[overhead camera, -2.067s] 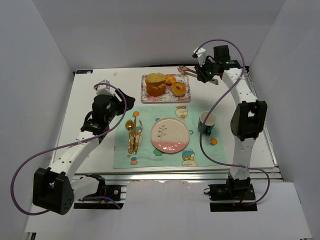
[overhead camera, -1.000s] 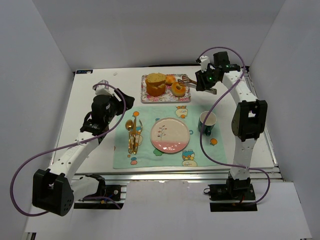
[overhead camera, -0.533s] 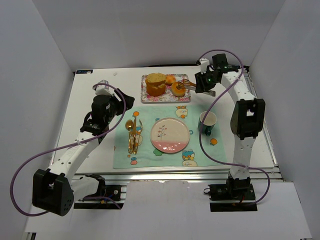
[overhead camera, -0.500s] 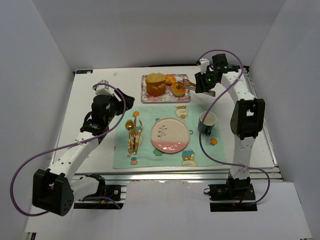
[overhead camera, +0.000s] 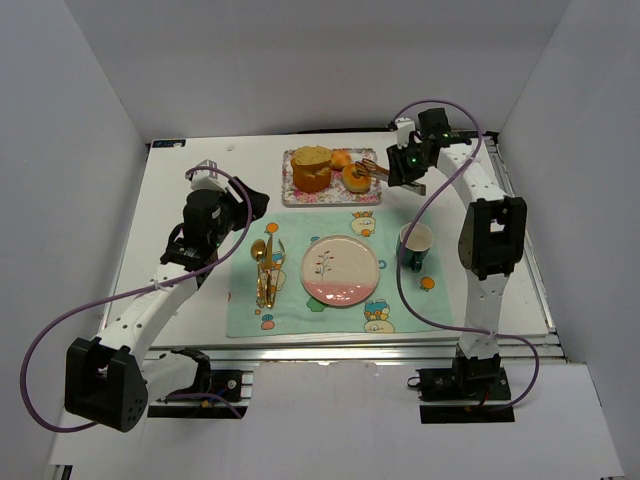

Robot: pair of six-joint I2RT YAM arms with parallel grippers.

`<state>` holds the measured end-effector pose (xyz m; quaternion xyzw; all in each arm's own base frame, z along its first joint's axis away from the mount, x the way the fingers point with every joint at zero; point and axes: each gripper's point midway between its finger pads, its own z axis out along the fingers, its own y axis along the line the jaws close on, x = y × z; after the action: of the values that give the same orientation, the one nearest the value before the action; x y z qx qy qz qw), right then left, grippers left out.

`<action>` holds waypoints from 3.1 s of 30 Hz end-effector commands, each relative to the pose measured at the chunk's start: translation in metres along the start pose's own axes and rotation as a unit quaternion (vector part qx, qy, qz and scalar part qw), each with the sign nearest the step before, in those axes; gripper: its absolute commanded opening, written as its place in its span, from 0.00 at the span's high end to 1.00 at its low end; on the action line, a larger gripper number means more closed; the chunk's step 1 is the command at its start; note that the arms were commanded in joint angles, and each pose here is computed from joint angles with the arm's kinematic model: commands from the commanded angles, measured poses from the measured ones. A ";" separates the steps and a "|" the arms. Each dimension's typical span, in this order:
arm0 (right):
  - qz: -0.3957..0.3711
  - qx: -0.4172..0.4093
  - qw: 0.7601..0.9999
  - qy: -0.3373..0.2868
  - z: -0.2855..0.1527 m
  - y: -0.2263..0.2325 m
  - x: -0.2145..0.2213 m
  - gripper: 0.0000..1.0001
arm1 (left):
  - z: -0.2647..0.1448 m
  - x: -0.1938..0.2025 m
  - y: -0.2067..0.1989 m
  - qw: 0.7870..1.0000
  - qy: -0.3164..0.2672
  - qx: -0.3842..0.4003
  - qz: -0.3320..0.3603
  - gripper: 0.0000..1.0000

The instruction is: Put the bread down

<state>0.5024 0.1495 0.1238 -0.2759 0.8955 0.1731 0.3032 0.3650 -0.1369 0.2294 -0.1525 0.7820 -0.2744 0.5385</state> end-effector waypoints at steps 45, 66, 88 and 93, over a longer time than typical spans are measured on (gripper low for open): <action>-0.276 -0.186 0.942 -0.032 -0.104 0.184 0.108 0.95 | -0.006 -0.013 -0.008 0.999 -0.026 0.018 0.002 0.24; -0.291 -0.201 0.935 -0.025 -0.102 0.193 0.109 0.57 | -0.015 -0.016 -0.007 0.999 -0.039 0.016 -0.003 0.24; -0.279 -0.197 0.931 -0.131 -0.140 0.204 0.048 0.98 | -0.013 -0.018 -0.009 0.999 -0.040 0.021 -0.002 0.26; -0.182 -0.148 0.954 -0.187 -0.159 0.167 0.010 1.00 | -0.011 -0.017 -0.013 0.999 -0.036 0.028 -0.002 0.52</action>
<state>0.2982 0.2073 0.2121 -0.5025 0.7259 0.2814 0.3760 0.3586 -0.1328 0.2398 -0.1563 0.7664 -0.2805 0.5564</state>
